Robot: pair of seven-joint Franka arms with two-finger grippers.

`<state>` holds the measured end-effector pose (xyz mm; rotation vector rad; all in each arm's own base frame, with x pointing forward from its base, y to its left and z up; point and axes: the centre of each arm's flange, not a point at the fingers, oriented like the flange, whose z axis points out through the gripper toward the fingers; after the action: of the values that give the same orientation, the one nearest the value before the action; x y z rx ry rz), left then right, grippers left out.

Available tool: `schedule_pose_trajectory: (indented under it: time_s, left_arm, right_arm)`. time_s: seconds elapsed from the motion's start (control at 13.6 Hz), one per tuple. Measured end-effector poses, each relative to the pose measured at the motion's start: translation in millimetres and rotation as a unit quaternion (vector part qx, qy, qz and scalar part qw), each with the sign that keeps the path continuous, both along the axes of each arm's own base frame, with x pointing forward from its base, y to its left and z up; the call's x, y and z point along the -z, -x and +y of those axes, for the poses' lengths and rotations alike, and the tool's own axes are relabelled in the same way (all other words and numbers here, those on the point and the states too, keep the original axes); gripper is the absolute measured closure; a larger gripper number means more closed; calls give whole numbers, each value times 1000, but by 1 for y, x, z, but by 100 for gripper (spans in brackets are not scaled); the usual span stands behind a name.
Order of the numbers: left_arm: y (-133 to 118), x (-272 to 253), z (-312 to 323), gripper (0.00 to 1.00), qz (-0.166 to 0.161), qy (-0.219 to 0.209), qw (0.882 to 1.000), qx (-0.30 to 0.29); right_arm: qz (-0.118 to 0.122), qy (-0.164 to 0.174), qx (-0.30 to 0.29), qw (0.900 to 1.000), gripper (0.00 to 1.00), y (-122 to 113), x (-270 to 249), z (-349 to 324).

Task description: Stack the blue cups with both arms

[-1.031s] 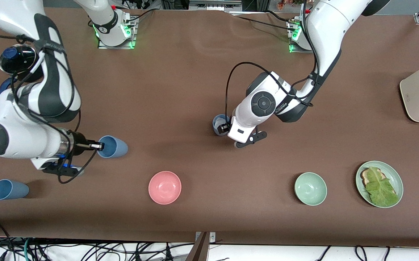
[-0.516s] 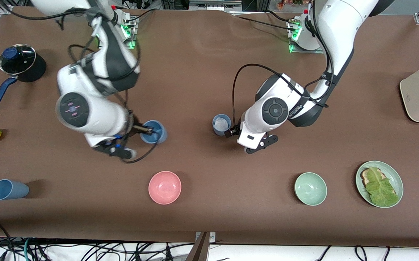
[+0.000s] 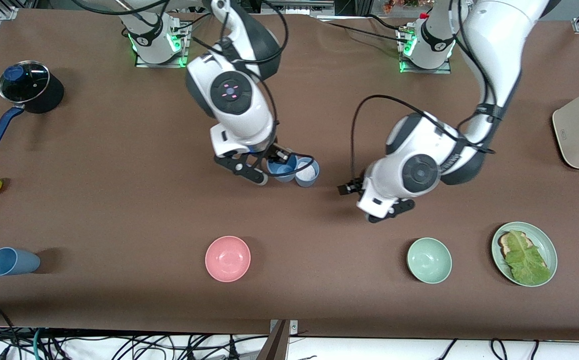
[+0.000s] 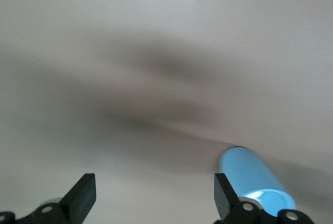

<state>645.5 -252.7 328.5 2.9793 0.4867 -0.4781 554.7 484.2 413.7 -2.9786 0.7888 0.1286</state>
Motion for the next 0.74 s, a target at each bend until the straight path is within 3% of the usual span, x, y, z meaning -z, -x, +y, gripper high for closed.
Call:
schedule_pose_trajectory:
  time_s: [0.15,0.44,0.74]
  left_arm:
    - [-16,-6,71,0,10,10,1000,24]
    - [-34,-15,207,0,-2,38,998,47]
    - [-34,-21,273,0,-16,14,997,79]
  right_arm:
    - [-2,8,19,1000,95,14,8,18]
    - [-5,7,46,999,95,21,7,29]
    - [-17,-1,55,998,95,19,30,40]
